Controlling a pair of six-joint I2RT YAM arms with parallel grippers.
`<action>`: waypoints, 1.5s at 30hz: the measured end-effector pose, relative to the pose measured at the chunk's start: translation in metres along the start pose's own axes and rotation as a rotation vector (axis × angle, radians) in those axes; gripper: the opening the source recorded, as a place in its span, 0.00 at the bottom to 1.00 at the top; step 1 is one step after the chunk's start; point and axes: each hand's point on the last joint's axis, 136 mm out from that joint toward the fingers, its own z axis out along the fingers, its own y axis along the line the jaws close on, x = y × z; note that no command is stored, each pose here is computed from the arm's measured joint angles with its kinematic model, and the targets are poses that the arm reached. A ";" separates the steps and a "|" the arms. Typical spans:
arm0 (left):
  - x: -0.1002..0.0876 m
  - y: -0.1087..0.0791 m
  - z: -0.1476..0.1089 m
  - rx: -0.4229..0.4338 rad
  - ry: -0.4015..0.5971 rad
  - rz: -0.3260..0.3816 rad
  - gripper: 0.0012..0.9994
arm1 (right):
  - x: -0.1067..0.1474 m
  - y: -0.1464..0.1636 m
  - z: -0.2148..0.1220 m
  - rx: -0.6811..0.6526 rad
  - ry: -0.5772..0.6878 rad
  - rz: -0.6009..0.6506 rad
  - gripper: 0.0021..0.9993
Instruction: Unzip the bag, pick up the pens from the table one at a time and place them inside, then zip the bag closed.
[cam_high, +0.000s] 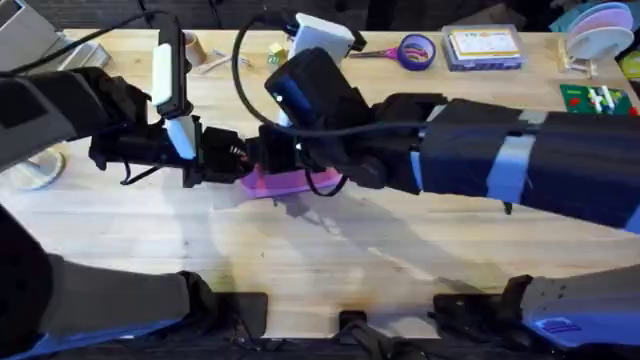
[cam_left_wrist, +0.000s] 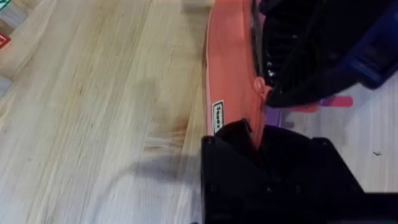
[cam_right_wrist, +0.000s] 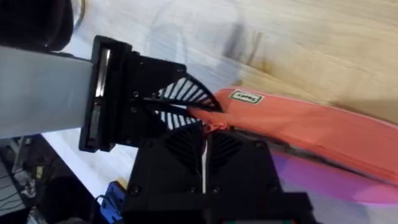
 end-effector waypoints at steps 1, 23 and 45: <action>0.000 0.000 0.000 0.000 0.000 0.000 0.04 | 0.001 0.002 0.001 -0.005 -0.001 -0.004 0.03; 0.003 -0.001 -0.001 0.001 0.012 -0.005 0.04 | 0.009 0.020 0.017 -0.081 0.004 -0.143 0.03; 0.001 -0.001 0.000 0.004 0.006 0.007 0.04 | 0.011 0.034 -0.059 -0.131 0.058 -0.286 1.00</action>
